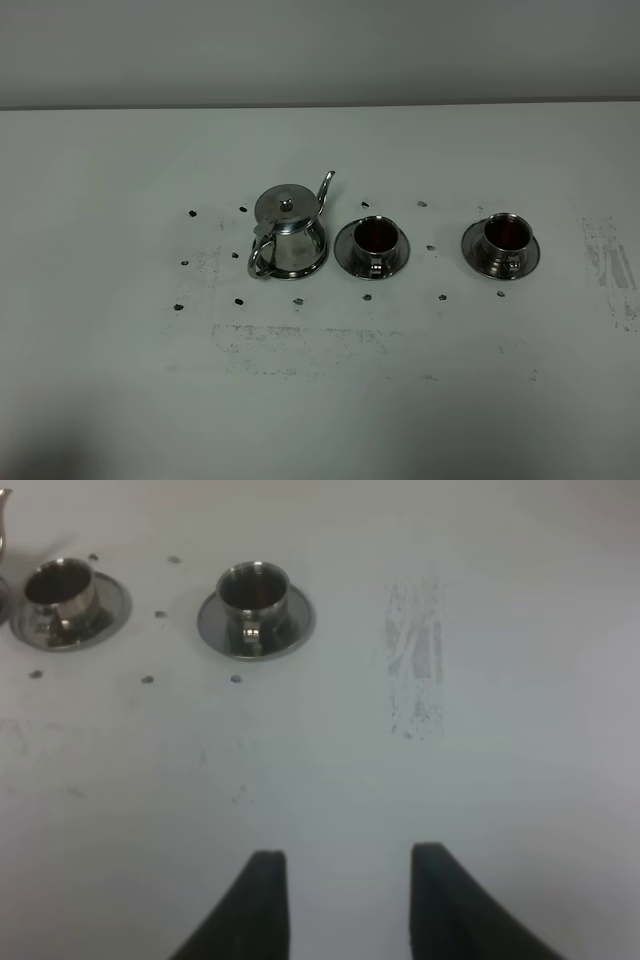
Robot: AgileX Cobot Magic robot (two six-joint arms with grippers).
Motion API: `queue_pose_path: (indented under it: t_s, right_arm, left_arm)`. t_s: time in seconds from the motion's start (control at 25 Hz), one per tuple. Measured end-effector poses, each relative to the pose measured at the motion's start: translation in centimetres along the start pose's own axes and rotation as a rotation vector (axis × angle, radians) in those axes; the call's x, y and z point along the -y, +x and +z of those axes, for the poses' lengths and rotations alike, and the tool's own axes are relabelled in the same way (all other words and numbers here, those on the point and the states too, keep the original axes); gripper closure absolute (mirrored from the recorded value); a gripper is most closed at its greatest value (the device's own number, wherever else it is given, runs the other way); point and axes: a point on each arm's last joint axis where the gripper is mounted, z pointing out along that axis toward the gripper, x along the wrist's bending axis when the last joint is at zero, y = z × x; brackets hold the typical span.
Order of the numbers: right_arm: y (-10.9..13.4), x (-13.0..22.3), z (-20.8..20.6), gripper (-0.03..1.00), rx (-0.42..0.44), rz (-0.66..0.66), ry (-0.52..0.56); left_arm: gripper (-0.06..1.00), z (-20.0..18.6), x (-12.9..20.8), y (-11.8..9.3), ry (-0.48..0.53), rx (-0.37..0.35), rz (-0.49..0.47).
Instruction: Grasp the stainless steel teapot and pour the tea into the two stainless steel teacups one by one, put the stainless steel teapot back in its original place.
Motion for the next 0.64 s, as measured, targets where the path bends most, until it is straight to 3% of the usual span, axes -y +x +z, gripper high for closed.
queue_pose_path:
  t_s: [0.64]
  right_arm:
    - [0.0,0.0,0.0,0.65,0.0,0.0,0.0]
  left_arm:
    - [0.47,0.0,0.0,0.0,0.0,0.0,0.0]
